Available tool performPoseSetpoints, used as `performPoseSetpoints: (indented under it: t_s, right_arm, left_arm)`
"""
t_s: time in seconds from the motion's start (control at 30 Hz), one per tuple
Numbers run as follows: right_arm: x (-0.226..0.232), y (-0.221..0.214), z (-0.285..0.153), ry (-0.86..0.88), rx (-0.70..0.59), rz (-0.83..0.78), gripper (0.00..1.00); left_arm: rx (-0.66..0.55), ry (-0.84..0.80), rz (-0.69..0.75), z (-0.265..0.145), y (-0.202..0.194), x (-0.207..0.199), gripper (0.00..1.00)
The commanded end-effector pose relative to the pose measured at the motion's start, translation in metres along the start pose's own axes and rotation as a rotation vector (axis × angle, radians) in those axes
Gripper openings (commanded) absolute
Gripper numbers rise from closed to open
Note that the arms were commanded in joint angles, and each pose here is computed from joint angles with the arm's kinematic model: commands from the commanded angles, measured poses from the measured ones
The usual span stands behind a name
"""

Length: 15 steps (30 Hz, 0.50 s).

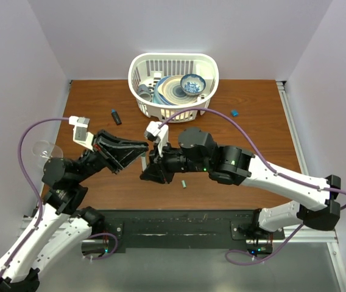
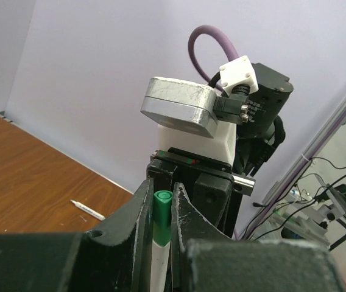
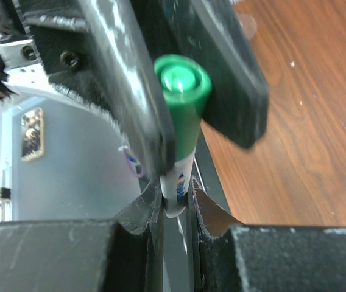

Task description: Insert the pens into the pen caps

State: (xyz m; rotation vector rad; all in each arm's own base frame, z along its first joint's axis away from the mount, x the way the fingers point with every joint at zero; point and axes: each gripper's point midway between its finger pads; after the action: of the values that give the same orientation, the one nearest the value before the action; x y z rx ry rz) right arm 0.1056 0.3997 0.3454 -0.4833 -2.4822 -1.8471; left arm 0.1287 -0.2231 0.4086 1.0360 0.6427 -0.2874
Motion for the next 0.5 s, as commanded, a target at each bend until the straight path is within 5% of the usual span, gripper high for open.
performPoseSetpoints:
  t_s: [0.0, 0.47]
  right_arm:
    - [-0.009, 0.247, -0.125, -0.165, -0.852, -0.122, 0.00]
    - [-0.015, 0.260, -0.155, -0.126, -0.938, -0.124, 0.00]
  left_arm:
    - [0.540, 0.127, -0.380, -0.056, -0.139, 0.041, 0.00]
    - [0.511, 0.178, -0.315, -0.054, -0.129, 0.045, 0.00]
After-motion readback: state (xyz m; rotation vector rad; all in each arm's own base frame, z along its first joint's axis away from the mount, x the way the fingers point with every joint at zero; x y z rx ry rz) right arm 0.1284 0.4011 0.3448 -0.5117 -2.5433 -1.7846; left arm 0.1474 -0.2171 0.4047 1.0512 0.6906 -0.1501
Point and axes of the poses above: each gripper's point midway between its finger pads, its own z axis out along the fingers, its own x axis along the line the jaws close on, y = z × x, and after that the axes turned 9 degrees about -z, right-handed
